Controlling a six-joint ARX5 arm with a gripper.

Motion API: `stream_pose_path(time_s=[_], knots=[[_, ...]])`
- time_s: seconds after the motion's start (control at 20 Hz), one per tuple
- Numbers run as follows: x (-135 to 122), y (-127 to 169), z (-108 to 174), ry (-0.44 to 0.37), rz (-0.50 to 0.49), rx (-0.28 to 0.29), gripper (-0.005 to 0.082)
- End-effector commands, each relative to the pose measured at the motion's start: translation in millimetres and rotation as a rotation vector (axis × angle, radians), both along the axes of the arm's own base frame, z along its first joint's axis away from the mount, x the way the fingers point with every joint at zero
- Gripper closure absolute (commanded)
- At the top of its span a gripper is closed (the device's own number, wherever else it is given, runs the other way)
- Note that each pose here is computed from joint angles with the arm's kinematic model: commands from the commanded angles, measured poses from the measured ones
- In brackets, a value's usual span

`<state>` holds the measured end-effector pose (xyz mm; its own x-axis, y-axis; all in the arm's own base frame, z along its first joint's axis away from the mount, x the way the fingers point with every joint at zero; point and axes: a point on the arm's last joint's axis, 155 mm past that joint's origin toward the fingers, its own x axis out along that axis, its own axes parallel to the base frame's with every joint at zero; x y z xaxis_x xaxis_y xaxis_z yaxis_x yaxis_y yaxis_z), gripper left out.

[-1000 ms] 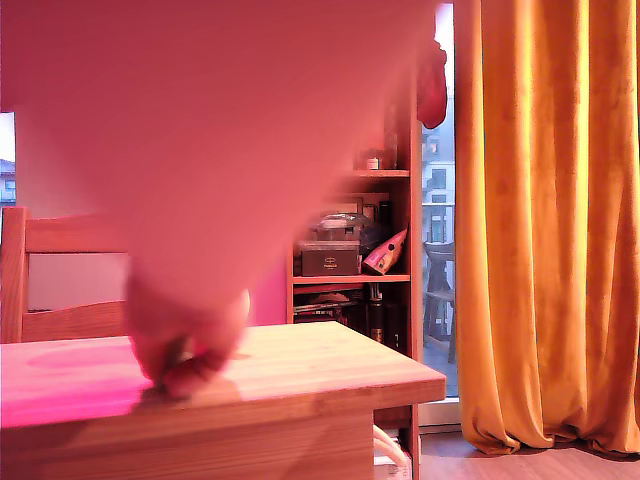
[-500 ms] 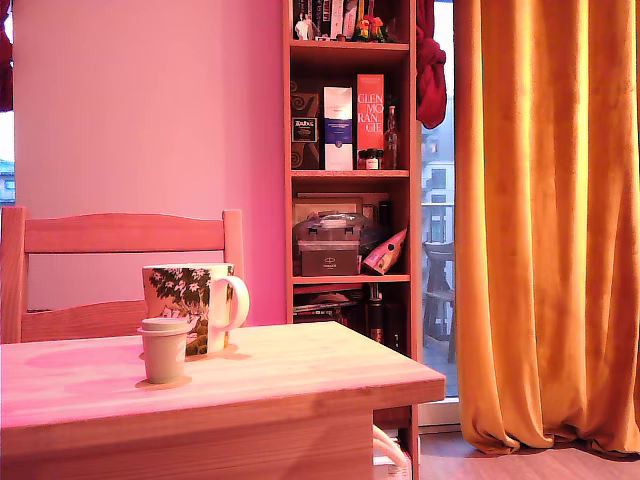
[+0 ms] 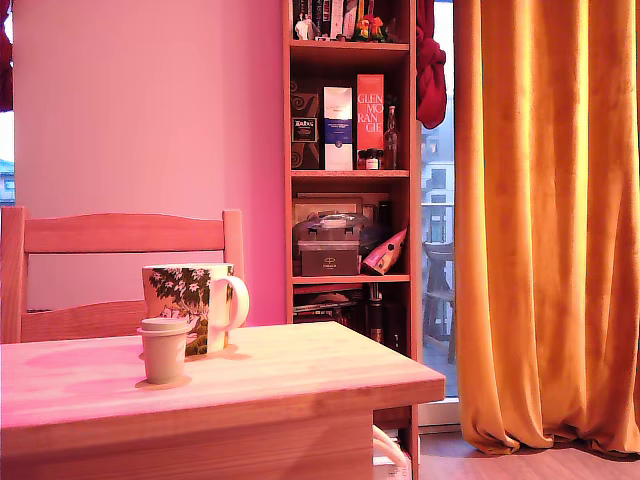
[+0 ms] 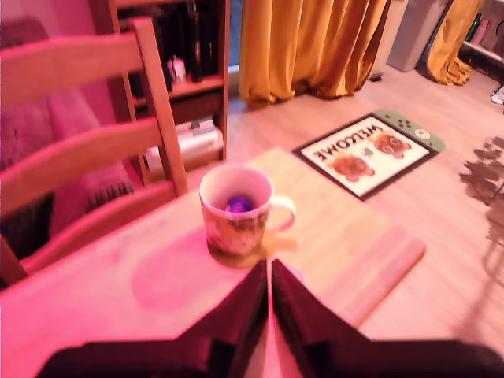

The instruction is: Pick up the coffee capsules on the table and drop them inside the coffee cup

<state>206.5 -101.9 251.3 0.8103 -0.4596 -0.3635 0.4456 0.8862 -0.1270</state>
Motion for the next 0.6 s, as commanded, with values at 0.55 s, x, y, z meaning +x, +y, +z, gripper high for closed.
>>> stream_pose_path(time_s=[0.55], knots=[[16.2,-12.8,-29.6,-0.134,-0.028,-0.072,0.0788]])
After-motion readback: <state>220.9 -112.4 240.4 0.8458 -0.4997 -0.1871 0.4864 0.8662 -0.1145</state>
